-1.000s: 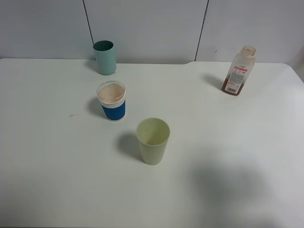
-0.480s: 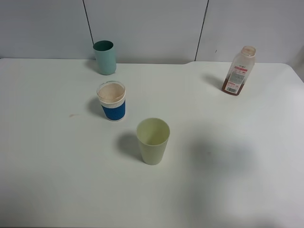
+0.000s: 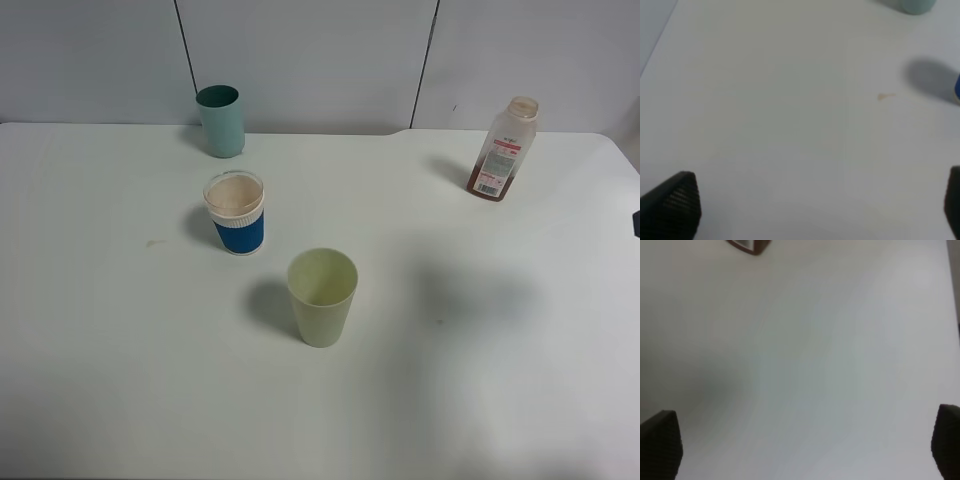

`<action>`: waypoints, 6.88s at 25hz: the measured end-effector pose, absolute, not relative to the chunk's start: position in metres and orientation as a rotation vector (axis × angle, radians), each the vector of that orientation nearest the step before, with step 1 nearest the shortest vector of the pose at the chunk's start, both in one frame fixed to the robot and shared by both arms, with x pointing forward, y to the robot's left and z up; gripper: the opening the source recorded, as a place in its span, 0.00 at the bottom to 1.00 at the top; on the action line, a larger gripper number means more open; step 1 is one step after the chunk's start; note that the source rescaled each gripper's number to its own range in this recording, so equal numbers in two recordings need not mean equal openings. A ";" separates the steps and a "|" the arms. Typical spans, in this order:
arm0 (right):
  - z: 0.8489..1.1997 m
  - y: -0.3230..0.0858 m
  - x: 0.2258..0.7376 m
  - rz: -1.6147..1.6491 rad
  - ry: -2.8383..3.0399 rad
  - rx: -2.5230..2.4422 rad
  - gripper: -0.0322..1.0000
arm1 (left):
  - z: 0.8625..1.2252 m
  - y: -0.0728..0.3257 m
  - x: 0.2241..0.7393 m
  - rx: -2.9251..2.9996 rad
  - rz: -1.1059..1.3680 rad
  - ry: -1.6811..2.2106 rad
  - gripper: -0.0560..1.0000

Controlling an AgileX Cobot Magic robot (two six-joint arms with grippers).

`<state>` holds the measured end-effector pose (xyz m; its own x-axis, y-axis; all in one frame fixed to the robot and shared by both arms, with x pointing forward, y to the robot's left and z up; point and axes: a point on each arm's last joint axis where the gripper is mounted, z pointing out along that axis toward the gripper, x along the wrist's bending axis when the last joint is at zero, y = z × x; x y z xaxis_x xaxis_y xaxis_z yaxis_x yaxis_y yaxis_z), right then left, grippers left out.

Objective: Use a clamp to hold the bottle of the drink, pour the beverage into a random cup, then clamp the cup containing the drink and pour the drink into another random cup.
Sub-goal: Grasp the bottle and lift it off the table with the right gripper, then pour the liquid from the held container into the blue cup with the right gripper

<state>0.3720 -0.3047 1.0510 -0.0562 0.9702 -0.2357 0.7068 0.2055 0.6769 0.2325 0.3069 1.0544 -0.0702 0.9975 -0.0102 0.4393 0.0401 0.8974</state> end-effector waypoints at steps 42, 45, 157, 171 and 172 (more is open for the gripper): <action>0.990 -0.361 0.456 0.136 2.027 1.249 1.00 | 1.054 0.307 0.233 1.484 0.988 1.603 0.99; 0.992 -0.380 0.452 0.091 1.974 1.274 1.00 | 1.054 0.307 0.233 1.484 0.988 1.603 0.99; 0.880 -0.305 0.661 0.941 2.219 0.907 0.07 | 1.054 0.307 0.233 1.484 0.988 1.603 0.99; 0.921 -0.262 0.661 0.995 2.155 0.876 0.05 | 1.054 0.307 0.233 1.486 0.989 1.601 0.99; 0.922 -0.258 0.661 0.998 2.158 0.870 0.05 | 1.054 0.307 0.233 1.486 0.989 1.601 0.99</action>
<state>0.6607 -0.2582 0.9219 -0.6051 0.7585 -0.2420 0.3072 0.5028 0.8080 0.2325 0.3069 1.0544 -0.0692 0.9976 -0.0082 0.4395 0.0379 0.8975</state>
